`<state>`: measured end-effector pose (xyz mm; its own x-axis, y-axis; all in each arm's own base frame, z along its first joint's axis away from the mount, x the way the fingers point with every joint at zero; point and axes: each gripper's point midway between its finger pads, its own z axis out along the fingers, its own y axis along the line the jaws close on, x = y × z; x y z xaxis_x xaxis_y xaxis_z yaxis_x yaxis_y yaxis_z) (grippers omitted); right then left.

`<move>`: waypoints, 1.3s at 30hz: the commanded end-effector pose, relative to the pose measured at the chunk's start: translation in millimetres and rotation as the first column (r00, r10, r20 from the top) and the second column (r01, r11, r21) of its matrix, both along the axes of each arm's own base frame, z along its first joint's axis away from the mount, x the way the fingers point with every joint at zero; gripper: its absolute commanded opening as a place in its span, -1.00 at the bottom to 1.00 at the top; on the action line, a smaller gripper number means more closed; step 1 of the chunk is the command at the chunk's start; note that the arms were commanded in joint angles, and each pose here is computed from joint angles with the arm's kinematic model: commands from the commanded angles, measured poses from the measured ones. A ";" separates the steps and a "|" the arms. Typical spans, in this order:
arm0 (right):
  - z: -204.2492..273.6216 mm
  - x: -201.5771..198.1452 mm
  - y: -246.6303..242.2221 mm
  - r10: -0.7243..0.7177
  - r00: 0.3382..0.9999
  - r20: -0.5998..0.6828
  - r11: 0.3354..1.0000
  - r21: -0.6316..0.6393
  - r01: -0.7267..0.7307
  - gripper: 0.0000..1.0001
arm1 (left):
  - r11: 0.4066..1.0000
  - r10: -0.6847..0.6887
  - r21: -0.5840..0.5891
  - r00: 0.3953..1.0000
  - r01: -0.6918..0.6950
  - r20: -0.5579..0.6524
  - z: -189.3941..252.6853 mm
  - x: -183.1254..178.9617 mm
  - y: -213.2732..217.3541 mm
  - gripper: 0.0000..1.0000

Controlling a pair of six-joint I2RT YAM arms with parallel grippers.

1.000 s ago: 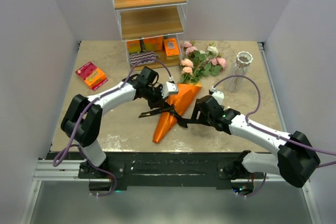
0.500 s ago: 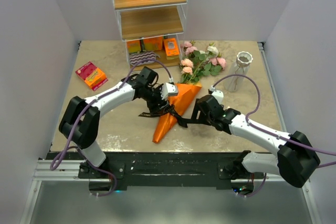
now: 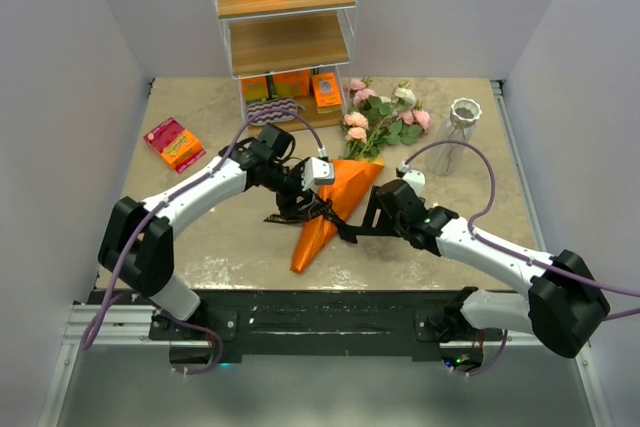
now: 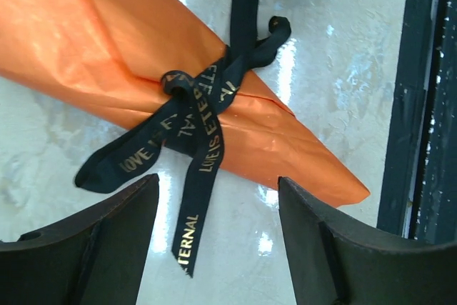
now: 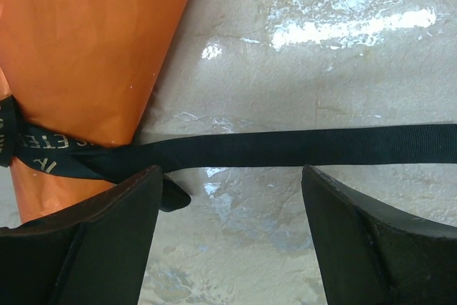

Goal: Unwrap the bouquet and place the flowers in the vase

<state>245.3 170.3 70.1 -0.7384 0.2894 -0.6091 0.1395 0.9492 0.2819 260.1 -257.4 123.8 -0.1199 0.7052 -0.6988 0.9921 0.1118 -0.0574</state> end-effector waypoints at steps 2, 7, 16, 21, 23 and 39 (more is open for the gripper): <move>10.7 4.0 3.5 0.007 0.999 0.047 0.999 0.037 -0.009 0.64 | 0.999 -0.046 -0.025 0.998 0.046 -0.032 -14.1 0.4 -8.9 0.41; 16.6 4.0 3.7 0.009 0.998 0.065 0.999 0.052 -0.013 0.64 | 1.000 -0.016 -0.009 1.000 0.016 -0.027 -29.4 14.3 -12.6 0.38; 26.4 7.4 3.3 0.006 0.996 0.086 0.999 0.052 -0.010 0.64 | 1.000 -0.002 0.009 0.999 0.002 -0.048 -54.3 23.0 -16.4 0.31; 26.3 8.2 4.4 0.007 0.996 0.088 0.998 0.058 -0.012 0.64 | 1.000 0.001 -0.014 0.999 -0.002 -0.041 -51.0 26.2 -21.1 0.07; 24.2 7.3 4.7 0.007 0.996 0.085 0.998 0.059 -0.012 0.64 | 1.000 0.002 -0.014 0.999 -0.003 -0.047 -51.5 27.2 -22.4 -0.25; -2.3 13.1 10.6 0.031 0.997 0.077 0.999 0.042 -0.034 0.57 | 0.991 0.128 -0.050 0.992 -0.128 0.005 1.7 47.8 23.3 -1.00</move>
